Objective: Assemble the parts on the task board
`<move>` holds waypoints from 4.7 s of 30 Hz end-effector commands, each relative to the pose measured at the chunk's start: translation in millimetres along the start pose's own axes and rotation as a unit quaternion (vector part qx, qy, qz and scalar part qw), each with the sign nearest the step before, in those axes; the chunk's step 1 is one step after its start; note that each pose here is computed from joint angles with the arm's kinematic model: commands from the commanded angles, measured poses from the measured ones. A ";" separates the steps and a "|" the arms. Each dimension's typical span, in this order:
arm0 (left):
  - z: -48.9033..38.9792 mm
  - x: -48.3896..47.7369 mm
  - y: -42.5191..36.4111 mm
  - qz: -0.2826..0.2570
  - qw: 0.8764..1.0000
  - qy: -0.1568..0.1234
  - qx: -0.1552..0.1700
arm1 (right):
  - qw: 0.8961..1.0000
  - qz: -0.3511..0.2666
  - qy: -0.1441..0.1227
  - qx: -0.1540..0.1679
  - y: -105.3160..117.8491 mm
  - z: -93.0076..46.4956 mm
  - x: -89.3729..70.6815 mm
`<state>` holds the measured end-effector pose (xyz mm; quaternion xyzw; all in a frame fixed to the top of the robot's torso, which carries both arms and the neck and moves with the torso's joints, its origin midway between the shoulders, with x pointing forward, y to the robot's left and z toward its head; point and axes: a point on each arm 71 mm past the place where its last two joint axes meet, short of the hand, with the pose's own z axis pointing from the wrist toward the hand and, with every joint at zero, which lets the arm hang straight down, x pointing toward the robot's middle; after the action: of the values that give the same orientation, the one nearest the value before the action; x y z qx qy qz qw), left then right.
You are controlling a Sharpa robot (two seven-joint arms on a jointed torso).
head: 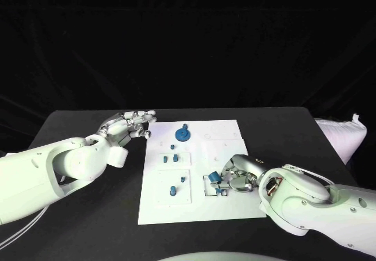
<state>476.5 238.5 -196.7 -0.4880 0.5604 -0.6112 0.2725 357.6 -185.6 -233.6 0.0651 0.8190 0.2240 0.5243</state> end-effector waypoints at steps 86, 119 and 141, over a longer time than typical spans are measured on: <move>-2.6 -1.1 0.6 -0.003 1.000 0.013 -0.006 | 0.997 -0.005 -0.056 -0.055 5.7 1.4 2.6; -3.4 -0.7 1.5 -0.004 1.000 0.015 -0.009 | 0.998 -0.048 -0.024 -0.038 2.7 9.9 10.6; -3.7 -1.7 1.4 -0.003 1.000 0.014 -0.010 | 0.997 -0.069 -0.024 -0.041 3.3 8.8 13.6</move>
<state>474.1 243.5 -199.1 -0.4906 0.5675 -0.6064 0.2638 359.8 -174.2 -245.0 0.0027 0.7999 0.2303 0.5542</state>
